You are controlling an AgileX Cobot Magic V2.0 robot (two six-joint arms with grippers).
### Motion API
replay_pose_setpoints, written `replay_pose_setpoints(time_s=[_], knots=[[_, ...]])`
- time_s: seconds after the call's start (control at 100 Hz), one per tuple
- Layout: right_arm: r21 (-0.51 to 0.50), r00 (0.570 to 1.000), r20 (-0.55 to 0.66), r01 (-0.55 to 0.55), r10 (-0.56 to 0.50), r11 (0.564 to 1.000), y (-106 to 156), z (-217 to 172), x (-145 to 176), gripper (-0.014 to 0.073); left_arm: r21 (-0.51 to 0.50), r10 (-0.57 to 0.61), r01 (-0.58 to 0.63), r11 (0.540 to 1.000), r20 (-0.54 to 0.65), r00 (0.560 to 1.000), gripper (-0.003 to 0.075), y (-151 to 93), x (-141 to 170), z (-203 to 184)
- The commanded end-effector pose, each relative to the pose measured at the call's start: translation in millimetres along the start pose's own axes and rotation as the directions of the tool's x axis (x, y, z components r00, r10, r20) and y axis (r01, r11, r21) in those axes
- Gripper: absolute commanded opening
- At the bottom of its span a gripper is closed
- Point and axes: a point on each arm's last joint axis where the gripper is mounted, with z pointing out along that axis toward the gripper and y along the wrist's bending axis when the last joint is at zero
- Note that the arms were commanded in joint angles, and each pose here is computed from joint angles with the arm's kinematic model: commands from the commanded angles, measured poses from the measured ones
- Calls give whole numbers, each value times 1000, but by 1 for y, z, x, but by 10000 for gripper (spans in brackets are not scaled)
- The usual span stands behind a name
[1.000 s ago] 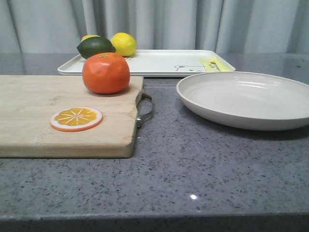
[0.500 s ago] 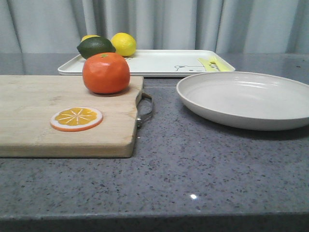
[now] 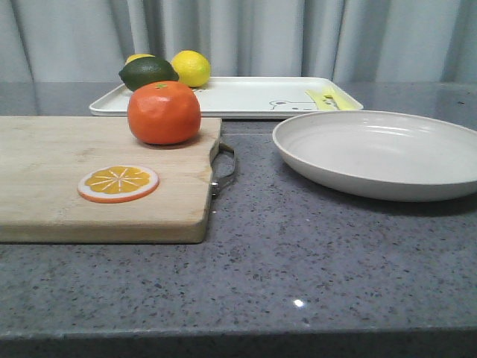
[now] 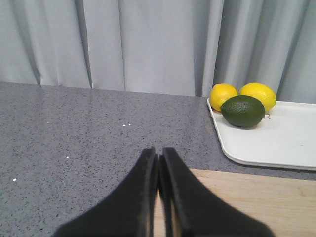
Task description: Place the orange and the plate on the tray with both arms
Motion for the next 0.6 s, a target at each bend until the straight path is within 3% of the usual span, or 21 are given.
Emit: replay_pose_setpoints(time_s=[0.0,0.22,0.31,0.41,0.59], knots=[[-14,994,105,4,-2,1000,2,-1,-18,-57,8,-14,13,1000,115,993,-19,-2,-20,2],[-17,993,121,4,-2,1000,2,-1,-20,-57,10,31,-32,999,125,992,-13,-3,-23,12],[-18,992,130,3,-1,1000,3,-1,-21,-57,10,53,-54,998,109,993,36,-4,-26,19],[-19,991,132,3,-1,1000,3,-2,-21,-57,13,53,-54,998,97,994,158,-5,-30,28],[-19,991,132,3,-1,1000,3,-2,-21,-57,63,52,-57,996,75,996,463,-16,-39,44]])
